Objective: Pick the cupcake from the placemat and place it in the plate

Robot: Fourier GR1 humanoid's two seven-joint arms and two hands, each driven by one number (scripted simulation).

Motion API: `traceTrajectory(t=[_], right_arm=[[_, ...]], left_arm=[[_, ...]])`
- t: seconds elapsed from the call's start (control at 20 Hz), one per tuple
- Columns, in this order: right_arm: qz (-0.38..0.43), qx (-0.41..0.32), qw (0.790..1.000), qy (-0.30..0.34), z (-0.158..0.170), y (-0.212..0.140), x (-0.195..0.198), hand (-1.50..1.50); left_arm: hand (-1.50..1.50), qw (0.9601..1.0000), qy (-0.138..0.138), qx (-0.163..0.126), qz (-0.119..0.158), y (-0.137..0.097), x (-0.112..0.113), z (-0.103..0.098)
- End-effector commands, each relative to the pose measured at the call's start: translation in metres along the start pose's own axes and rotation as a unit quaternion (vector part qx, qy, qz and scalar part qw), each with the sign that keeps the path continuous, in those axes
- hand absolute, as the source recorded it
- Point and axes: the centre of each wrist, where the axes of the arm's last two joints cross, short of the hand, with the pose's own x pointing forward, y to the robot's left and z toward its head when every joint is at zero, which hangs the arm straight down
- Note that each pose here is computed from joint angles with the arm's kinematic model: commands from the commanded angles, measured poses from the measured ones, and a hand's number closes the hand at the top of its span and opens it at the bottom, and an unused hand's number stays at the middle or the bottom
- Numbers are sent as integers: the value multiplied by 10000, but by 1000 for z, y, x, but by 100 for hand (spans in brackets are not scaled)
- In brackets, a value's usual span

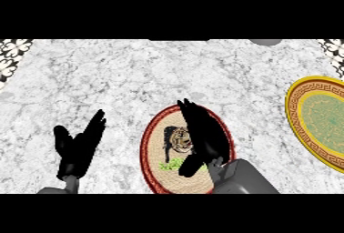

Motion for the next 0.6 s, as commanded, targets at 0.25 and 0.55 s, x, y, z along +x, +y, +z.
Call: traceTrajectory(t=[0.25, 0.55], right_arm=[[411, 16, 9985, 354, -27, 13, -7, -150], [344, 196, 9987, 333, -43, 10, 2, -150]], left_arm=[[0, 9999, 130, -53, 6, -5, 1, 11], [0, 10000, 33, -48, 14, 9, -12, 8]])
